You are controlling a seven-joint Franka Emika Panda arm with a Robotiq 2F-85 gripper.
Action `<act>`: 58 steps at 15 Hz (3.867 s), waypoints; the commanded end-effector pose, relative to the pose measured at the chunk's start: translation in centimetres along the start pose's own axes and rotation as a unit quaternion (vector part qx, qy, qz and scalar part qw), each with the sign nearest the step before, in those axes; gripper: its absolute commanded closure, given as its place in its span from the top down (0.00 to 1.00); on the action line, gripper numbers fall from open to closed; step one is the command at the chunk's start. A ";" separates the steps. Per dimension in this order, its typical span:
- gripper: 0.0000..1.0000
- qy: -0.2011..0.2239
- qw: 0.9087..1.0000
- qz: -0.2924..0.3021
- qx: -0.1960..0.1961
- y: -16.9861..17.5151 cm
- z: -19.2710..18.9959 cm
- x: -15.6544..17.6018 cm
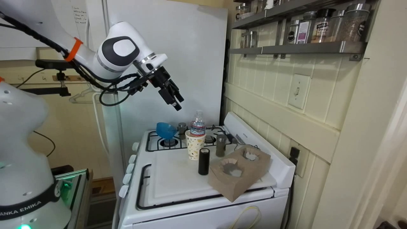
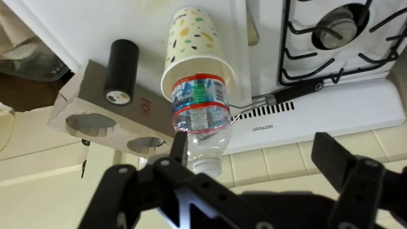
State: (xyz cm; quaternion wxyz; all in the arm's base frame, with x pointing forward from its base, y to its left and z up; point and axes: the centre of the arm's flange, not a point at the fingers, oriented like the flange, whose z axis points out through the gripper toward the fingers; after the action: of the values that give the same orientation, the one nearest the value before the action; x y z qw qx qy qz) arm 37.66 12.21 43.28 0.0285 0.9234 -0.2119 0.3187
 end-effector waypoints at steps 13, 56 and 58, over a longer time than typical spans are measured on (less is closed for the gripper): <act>1.00 -0.218 0.973 -0.032 -0.075 7.0 1.1 -8.3; 1.00 -0.177 0.936 0.166 -0.256 8.4 10.4 -5.2; 1.00 -0.179 0.935 0.167 -0.257 8.4 10.5 -5.3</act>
State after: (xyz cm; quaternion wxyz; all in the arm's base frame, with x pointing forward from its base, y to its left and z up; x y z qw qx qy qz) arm 36.53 4.58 31.09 0.1726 0.8777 -0.4392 0.0835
